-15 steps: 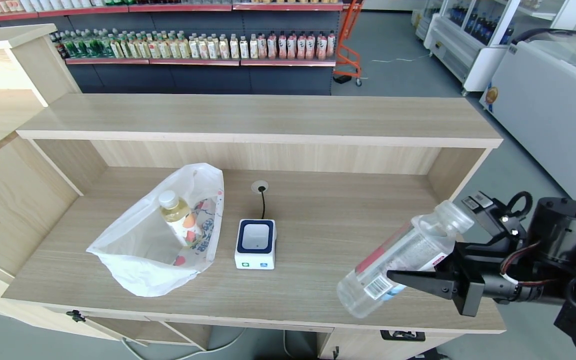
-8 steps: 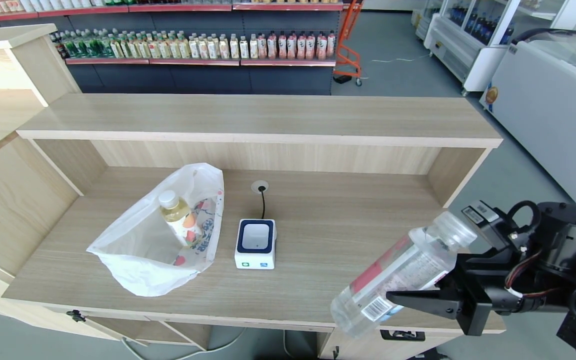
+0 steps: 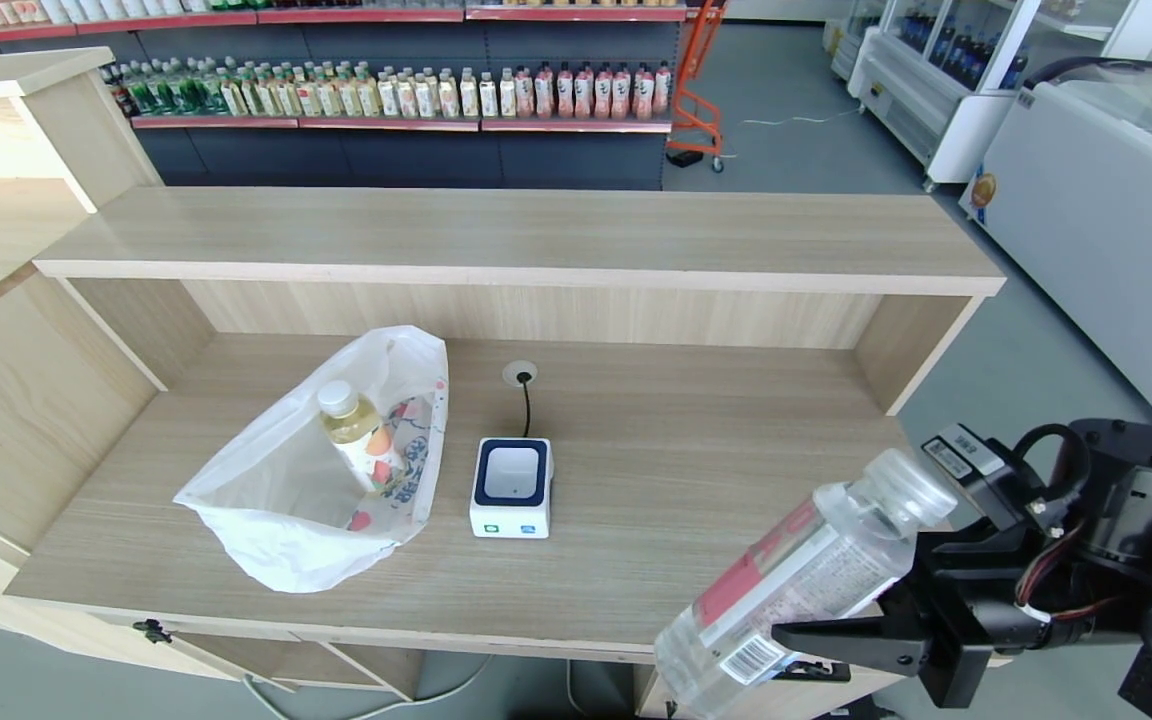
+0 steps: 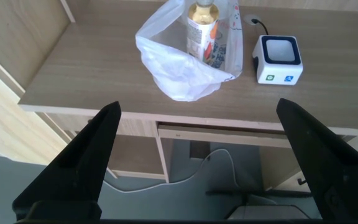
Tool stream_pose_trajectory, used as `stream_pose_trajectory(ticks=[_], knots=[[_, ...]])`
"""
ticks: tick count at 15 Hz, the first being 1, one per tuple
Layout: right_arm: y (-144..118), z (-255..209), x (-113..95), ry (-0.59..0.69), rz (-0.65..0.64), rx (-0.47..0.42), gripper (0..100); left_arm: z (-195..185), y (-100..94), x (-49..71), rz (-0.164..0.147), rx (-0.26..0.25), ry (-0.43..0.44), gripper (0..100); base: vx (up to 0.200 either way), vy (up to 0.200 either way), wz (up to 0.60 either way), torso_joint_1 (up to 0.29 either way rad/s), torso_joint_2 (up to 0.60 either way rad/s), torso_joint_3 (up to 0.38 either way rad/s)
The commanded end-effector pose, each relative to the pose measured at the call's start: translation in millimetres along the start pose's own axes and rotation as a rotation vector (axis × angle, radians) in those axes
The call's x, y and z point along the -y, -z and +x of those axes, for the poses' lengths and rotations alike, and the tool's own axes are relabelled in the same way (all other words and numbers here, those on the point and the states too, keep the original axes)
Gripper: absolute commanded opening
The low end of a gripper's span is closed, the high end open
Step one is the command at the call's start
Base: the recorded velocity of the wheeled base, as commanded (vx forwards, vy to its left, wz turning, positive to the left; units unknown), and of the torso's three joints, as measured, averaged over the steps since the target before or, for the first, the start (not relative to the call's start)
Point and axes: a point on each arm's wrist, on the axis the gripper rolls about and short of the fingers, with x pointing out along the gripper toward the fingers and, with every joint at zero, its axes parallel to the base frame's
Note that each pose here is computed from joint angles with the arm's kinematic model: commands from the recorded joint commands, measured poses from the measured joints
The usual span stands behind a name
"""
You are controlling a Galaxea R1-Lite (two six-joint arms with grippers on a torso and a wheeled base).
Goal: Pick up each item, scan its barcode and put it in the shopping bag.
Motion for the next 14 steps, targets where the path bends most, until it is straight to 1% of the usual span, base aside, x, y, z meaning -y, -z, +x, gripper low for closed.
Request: stream_pose_trajectory(ticks=[1, 3, 14], knots=[[0.7, 0.3, 0.0, -0.001, 0.003, -0.001, 0, 0.0, 0.0, 0.0, 0.000, 0.000, -0.001, 100, 0.000, 0.000, 0.00, 0.000, 0.00, 0.000], [1.5, -0.1, -1.0, -0.001, 0.018, -0.009, 0, 0.0, 0.0, 0.0, 0.000, 0.000, -0.001, 100, 0.000, 0.000, 0.00, 0.000, 0.00, 0.000], [0.4, -2.0, -4.0, 0.003, 0.014, -0.009, 0, 0.0, 0.0, 0.0, 0.000, 0.000, -0.001, 100, 0.000, 0.000, 0.00, 0.000, 0.00, 0.000]])
